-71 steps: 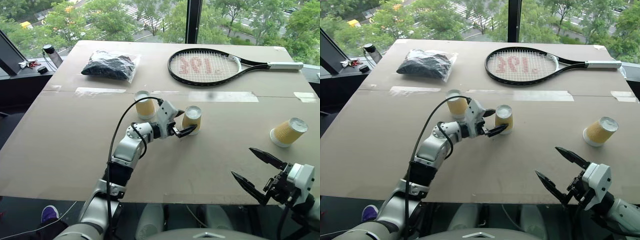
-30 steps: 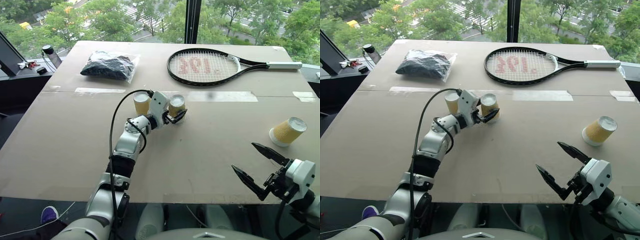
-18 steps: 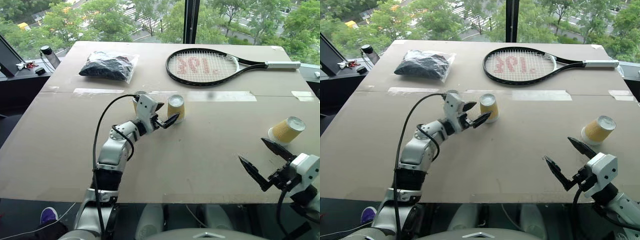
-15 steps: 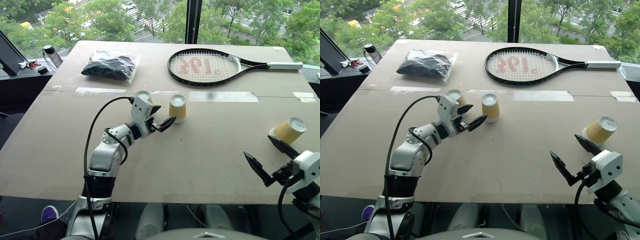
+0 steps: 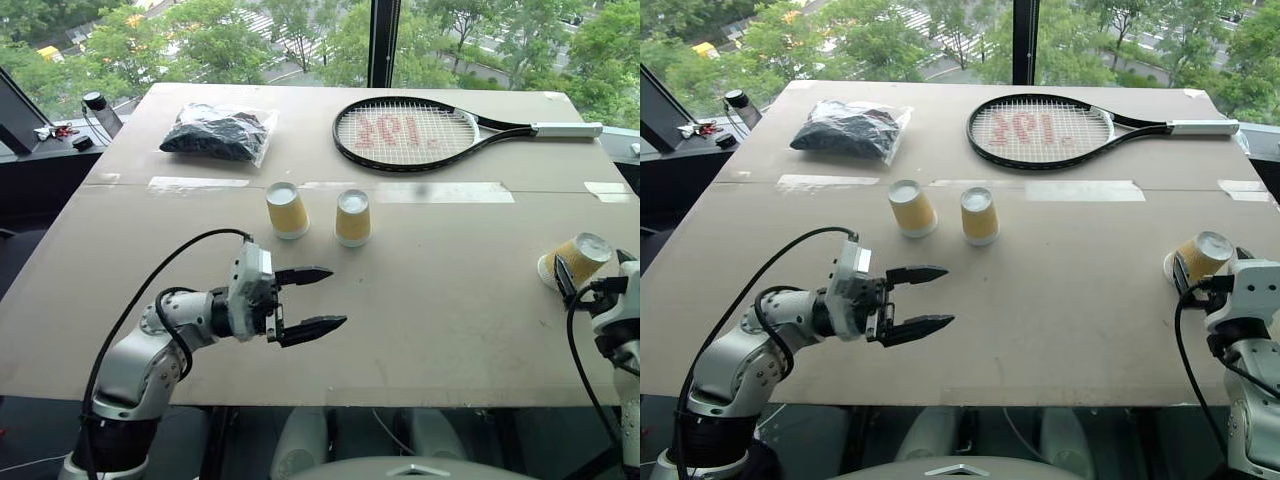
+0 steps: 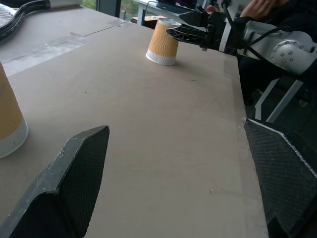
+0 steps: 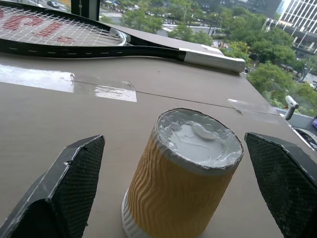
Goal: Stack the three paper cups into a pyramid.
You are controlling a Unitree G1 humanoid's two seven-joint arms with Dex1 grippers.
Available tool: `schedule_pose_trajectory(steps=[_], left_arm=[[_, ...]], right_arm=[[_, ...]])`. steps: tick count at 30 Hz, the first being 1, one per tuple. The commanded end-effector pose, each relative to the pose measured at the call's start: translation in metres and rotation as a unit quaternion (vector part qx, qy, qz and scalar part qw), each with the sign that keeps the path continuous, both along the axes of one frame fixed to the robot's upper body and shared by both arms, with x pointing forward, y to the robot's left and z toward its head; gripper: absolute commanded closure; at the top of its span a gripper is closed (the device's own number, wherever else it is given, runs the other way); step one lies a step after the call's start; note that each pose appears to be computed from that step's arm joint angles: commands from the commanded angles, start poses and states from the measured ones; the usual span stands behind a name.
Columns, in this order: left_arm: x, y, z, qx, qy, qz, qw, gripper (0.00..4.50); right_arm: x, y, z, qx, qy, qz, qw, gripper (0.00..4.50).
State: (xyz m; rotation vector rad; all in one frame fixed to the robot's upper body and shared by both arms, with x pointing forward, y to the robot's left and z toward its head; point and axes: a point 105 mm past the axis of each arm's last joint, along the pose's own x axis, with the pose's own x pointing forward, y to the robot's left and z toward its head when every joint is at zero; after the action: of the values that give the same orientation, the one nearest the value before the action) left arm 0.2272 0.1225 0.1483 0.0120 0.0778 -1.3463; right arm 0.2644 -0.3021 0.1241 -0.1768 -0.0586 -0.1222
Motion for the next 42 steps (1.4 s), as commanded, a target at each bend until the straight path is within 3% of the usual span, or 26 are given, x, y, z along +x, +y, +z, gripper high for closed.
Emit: schedule_pose_trajectory(steps=[1, 9, 12, 15, 18, 20, 24, 29, 34, 42], left_arm=[[-0.011, -0.005, 0.014, -0.010, -0.017, -0.022, 1.000, 0.05], [-0.010, -0.007, 0.018, -0.012, -0.020, -0.011, 1.000, 0.05], [-0.009, -0.004, 0.017, -0.008, -0.019, -0.001, 1.000, 0.00], [-0.008, 0.002, 0.014, -0.009, -0.016, 0.011, 1.000, 0.00], [-0.006, 0.011, 0.009, -0.010, -0.007, 0.030, 0.999, 0.00], [-0.003, 0.019, 0.005, -0.013, -0.002, 0.052, 0.999, 0.00], [0.000, 0.029, -0.006, -0.009, 0.000, 0.087, 0.996, 0.00], [-0.002, 0.034, -0.009, -0.023, 0.006, 0.117, 0.993, 0.00], [-0.004, 0.048, -0.011, -0.023, 0.008, 0.158, 0.987, 0.00], [-0.006, 0.065, -0.014, -0.012, 0.003, 0.207, 0.978, 0.00]], right_arm=[[0.005, -0.012, 0.005, 0.016, -0.004, -0.023, 1.000, 0.00], [0.019, -0.016, 0.010, 0.033, -0.003, -0.032, 0.999, 0.00], [0.019, -0.016, 0.013, 0.035, -0.007, -0.033, 0.999, 0.85], [0.017, -0.014, 0.015, 0.028, -0.005, -0.024, 0.999, 2.12], [0.013, -0.001, 0.019, 0.006, 0.005, 0.023, 1.000, 2.12], [0.012, 0.026, 0.027, -0.006, 0.013, 0.112, 0.994, 2.12], [0.016, 0.089, 0.043, 0.015, 0.026, 0.278, 0.960, 2.12], [0.042, 0.150, 0.052, -0.001, 0.024, 0.383, 0.923, 2.12], [0.067, 0.190, 0.050, -0.043, 0.010, 0.430, 0.902, 2.12], [0.091, 0.221, 0.048, -0.048, 0.002, 0.447, 0.893, 2.12]])
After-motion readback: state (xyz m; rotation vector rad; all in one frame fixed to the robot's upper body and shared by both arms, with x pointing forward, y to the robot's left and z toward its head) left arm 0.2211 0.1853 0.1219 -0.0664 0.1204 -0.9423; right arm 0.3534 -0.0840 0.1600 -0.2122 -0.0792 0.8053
